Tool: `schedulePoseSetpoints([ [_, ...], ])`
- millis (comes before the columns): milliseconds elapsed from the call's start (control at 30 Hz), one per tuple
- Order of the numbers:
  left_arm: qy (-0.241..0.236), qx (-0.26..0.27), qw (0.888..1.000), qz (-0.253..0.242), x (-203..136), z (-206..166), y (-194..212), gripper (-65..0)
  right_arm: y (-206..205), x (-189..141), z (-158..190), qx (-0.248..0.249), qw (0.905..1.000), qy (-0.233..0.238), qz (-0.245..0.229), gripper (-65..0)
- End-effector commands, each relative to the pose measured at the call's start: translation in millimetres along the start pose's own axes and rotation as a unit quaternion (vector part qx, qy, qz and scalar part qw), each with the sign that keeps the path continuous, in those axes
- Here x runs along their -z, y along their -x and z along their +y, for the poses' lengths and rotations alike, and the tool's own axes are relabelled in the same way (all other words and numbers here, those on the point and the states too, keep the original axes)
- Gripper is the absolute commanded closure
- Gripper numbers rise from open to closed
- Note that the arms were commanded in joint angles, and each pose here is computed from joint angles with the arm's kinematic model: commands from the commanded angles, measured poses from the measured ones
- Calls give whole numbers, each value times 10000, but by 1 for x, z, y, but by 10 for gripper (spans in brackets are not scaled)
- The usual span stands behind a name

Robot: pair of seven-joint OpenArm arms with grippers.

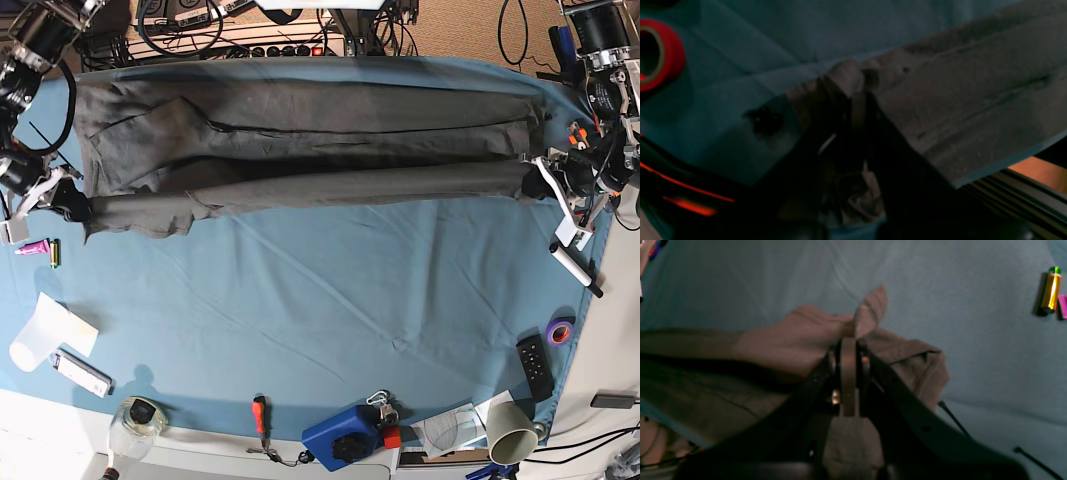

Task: Fold the T-shirt properly
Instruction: 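Lift the hem with both grippers and fold it over toward the collar, then regrasp the folded strip ends with both grippers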

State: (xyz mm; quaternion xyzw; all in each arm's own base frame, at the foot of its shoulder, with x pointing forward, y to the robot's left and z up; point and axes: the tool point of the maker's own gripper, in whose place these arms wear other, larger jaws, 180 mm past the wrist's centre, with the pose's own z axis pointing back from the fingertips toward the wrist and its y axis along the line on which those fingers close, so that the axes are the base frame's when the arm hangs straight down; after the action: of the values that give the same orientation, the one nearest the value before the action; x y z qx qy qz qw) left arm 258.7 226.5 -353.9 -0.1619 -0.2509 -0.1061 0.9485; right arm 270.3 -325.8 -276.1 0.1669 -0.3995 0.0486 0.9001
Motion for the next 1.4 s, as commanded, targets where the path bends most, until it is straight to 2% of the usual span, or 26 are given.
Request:
schedulePoseSetpoints([
  [0, -84, 114, 9997, -174, -9, 4, -13, 0, -16, -11, 0, -272, 9994, 74, -208, 0],
  [167, -77, 101, 9999, -59, -8, 3, -3, 0, 4, -25, -1, -309, 9992, 235, 0, 0],
  [267, -121, 131, 9998, -27, -12, 1, 4, 0, 7, -37, -5, -164, 9995, 256, -133, 0],
  [400, -331, 94, 9992, -209, -27, 7, 7, 0, 7, -55, -16, -33, 9984, 487, -299, 0],
  [533, -504, -75, 9979, -395, -40, 18, 10, 0, 17, -67, -23, 69, 9975, 657, -235, 0],
  [800, -461, -124, 9980, -422, -41, 17, 12, 0, 40, -72, -24, 168, 9974, 695, 92, 0],
  [1067, -405, -222, 9989, -69, -38, 13, 43, 0, 40, -72, -24, 169, 9974, 695, 95, 0],
  [1233, -401, -226, 9989, -83, -38, 13, 43, -203, 40, -72, -24, 169, 9974, 698, 98, 0],
  [1300, -407, -197, 9989, -98, -39, 12, 41, -237, 41, -72, -25, 163, 9971, 735, 131, -68],
  [1367, -416, -156, 9989, -119, -40, 11, 40, -244, 41, -72, -25, 162, 9971, 736, 130, -115],
])
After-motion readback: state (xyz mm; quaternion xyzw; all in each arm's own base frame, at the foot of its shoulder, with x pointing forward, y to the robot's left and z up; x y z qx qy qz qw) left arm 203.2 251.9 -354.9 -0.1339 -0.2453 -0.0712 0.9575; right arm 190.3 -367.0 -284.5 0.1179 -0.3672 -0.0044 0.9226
